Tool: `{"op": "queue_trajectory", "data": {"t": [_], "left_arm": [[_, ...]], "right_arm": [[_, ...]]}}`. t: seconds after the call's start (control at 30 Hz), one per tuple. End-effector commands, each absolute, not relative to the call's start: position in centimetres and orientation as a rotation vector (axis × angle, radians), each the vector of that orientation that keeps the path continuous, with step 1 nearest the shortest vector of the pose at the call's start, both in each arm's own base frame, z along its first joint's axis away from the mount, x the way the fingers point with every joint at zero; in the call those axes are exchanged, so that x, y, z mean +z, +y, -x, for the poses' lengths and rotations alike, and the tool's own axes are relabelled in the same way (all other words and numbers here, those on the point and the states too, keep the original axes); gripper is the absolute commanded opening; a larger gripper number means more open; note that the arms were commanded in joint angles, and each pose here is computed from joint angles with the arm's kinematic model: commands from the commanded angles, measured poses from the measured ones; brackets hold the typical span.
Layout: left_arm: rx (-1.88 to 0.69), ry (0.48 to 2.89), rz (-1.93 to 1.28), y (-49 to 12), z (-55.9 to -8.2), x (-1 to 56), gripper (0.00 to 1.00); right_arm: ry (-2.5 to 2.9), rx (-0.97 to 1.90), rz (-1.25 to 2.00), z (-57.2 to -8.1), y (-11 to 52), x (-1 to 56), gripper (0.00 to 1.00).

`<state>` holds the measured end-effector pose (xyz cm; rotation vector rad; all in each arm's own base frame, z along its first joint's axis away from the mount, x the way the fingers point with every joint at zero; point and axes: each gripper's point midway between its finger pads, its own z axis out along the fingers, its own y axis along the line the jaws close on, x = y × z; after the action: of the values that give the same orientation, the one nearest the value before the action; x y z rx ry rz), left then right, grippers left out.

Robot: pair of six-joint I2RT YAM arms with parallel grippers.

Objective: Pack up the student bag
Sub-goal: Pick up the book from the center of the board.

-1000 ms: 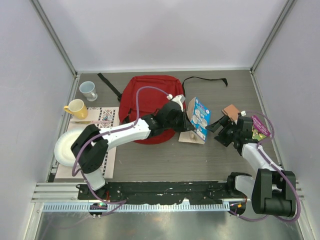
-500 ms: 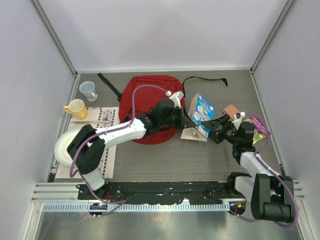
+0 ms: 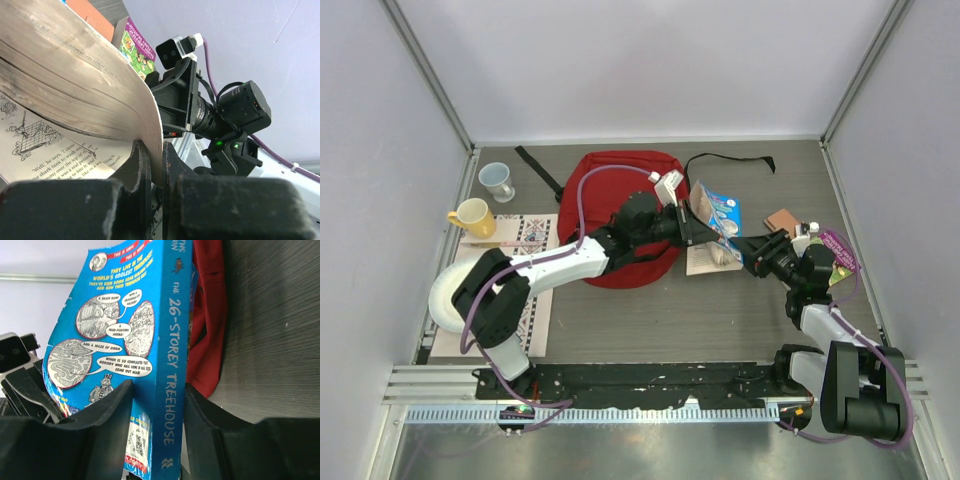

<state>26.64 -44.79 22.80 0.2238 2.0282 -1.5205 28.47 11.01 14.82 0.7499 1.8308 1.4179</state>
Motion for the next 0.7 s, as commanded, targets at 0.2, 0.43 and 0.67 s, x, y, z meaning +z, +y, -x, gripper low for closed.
{"op": "queue_trajectory", "data": {"t": [0.2, 0.43, 0.67], "left_arm": [[-1.642, 1.845, -0.301, -44.8, -25.3, 27.6, 0.0], [-1.591, 1.903, -0.283, -44.3, -25.3, 26.4, 0.35], [-1.295, 2.01, -0.15, -40.2, -27.1, 23.6, 0.99]], "right_arm": [[1.758, 1.532, -0.581, -27.6, 12.4, 18.4, 0.05], [1.735, 1.515, -0.57, -27.7, 12.3, 19.1, 0.01], [1.697, 1.481, -0.549, -28.0, 11.9, 21.3, 0.01]]}}
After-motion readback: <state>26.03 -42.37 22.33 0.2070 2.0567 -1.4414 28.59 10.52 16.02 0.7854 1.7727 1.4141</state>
